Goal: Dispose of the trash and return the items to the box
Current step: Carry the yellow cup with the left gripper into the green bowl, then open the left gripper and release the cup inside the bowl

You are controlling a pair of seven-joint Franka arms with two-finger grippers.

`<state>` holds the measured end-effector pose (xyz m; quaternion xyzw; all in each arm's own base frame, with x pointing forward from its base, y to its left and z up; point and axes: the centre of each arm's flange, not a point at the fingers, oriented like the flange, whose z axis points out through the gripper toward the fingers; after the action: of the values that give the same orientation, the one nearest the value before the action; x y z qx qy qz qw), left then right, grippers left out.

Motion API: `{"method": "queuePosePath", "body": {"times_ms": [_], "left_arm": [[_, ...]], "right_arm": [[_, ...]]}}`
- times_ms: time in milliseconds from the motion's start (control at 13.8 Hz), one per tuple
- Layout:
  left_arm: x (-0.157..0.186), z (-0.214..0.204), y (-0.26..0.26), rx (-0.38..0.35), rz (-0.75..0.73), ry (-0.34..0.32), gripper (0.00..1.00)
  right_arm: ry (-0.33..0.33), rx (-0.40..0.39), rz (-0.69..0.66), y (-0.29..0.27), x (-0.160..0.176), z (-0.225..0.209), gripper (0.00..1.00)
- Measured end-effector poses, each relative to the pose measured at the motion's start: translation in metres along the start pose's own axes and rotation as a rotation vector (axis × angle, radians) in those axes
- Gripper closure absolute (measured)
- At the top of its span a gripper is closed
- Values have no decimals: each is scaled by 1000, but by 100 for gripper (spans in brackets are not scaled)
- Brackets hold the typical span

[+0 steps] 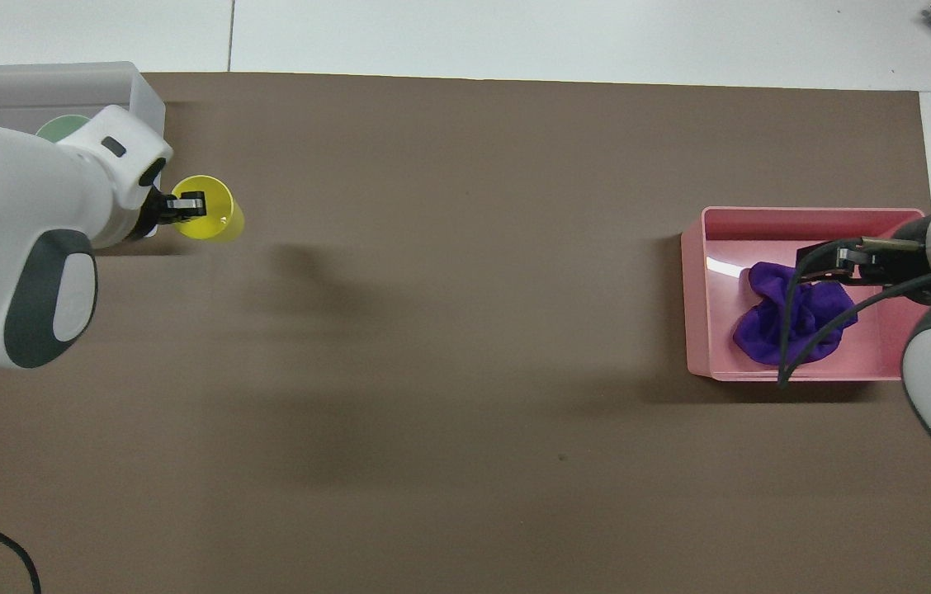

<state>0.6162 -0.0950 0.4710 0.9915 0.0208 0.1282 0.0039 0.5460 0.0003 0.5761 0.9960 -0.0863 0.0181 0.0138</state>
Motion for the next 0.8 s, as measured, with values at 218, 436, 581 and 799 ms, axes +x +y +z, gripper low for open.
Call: {"method": "queuePosePath", "body": {"times_ms": [218, 436, 581, 799], "left_arm": [[35, -3, -57, 21, -9, 32, 97], [64, 0, -123, 43, -35, 50, 97], [85, 6, -160, 52, -41, 45, 97], [109, 35, -187, 50, -61, 26, 97]], "right_arm": [[-16, -5, -21, 8, -6, -32, 0], [-44, -9, -62, 20, -13, -61, 0], [-54, -9, -68, 21, -16, -69, 0], [-56, -8, -70, 19, -16, -68, 0]]}}
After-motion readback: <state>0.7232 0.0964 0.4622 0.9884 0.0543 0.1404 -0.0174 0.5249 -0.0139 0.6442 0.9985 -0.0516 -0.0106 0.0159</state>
